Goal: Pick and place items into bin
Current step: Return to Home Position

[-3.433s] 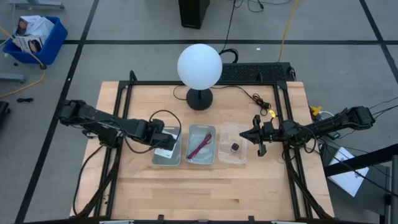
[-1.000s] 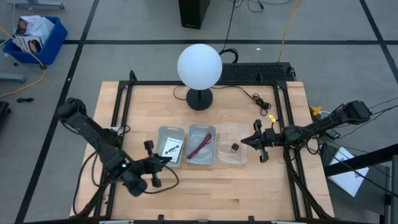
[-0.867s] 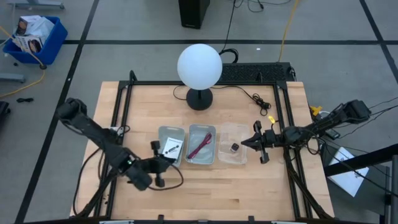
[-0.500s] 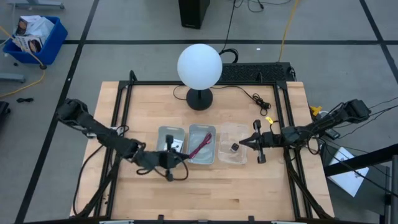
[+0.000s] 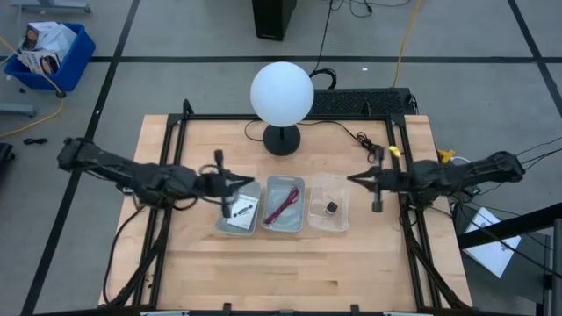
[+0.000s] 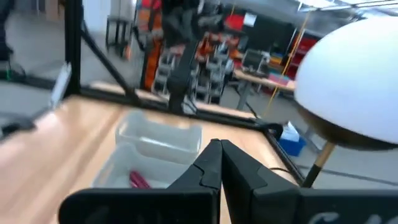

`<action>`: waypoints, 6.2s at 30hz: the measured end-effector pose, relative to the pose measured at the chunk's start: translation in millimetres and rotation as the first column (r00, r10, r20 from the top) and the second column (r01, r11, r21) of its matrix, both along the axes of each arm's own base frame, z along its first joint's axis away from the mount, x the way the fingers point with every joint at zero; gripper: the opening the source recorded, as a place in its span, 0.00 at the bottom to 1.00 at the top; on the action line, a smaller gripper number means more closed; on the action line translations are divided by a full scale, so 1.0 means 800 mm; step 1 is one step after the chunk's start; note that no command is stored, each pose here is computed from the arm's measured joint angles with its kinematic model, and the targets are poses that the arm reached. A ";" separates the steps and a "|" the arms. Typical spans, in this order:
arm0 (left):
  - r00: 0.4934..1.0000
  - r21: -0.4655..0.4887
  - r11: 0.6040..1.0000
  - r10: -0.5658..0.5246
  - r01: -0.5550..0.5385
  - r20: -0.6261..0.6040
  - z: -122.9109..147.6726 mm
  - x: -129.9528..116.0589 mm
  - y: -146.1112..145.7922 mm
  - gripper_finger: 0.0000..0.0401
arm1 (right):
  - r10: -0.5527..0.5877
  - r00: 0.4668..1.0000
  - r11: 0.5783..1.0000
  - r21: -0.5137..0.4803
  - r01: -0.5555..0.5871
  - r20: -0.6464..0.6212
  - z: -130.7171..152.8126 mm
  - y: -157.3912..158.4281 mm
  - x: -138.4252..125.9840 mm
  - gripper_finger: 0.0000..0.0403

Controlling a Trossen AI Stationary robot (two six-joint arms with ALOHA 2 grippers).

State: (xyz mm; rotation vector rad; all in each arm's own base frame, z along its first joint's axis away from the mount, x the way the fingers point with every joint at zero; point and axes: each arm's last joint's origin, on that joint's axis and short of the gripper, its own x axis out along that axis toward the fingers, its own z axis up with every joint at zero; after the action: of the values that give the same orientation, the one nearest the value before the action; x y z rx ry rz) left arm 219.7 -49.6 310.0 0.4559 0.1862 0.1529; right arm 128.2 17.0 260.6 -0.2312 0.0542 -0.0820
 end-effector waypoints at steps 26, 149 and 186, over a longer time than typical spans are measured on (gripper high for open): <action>0.945 -0.211 0.974 -0.013 0.086 0.326 -0.160 -0.118 0.031 0.01 | 0.021 0.986 0.962 0.264 -0.065 0.165 -0.103 -0.010 -0.041 0.00; 0.979 -0.355 0.934 0.044 0.031 0.201 -0.178 -0.120 0.027 0.13 | 0.070 0.991 0.935 0.339 -0.105 0.115 -0.112 -0.008 -0.040 0.00; 0.978 -0.355 0.934 0.044 0.031 0.202 -0.178 -0.120 0.027 0.13 | 0.070 0.991 0.935 0.339 -0.105 0.115 -0.112 -0.008 -0.040 0.00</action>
State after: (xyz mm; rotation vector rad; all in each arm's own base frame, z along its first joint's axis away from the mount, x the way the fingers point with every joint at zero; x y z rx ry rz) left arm 123.8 -27.9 167.6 0.0747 0.0085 0.1677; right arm 96.5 10.9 171.3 0.1219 -0.0432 0.0057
